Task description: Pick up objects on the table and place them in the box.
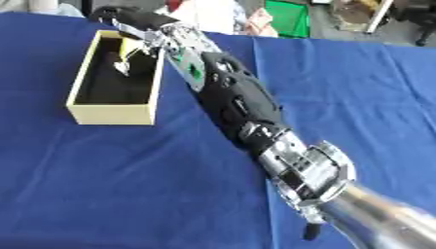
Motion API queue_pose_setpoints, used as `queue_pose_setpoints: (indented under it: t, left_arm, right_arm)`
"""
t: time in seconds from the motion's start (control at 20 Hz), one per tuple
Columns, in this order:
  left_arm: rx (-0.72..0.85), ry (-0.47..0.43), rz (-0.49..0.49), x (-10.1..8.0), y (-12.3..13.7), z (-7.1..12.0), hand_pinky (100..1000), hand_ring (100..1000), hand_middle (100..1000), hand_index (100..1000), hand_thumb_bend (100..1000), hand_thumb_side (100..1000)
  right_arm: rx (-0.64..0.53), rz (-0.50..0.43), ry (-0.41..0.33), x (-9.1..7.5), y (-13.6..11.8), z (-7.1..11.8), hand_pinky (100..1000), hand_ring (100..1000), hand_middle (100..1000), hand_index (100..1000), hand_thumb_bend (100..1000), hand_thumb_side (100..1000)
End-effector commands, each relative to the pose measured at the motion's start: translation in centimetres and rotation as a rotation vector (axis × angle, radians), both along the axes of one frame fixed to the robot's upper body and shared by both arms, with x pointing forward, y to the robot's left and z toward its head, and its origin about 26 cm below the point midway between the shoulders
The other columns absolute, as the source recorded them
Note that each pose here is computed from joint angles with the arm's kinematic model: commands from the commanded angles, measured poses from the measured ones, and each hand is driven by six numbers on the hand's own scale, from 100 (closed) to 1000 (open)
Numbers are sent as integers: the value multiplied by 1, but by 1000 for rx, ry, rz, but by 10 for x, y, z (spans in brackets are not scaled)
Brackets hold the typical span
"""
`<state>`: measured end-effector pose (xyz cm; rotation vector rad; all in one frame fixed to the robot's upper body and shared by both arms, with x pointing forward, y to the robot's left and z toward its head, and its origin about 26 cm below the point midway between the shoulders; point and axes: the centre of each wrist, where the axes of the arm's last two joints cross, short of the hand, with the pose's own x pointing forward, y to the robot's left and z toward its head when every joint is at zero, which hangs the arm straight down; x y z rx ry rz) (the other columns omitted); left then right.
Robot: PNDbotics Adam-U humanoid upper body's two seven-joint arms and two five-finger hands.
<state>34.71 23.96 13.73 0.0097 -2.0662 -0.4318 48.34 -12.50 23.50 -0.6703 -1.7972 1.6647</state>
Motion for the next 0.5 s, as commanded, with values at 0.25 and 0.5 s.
queue_pose_setpoints:
  t: [0.25,0.5]
  left_arm:
    - [6,-28,3,0,2,8,695,1000,895,924,528,659]
    - [6,-24,20,0,6,7,695,1000,895,924,528,662]
  right_arm:
    - [62,-16,-64,-2,-17,26,938,1000,965,1000,100,154]
    - [132,20,-109,-12,-36,43,931,1000,929,1000,100,147]
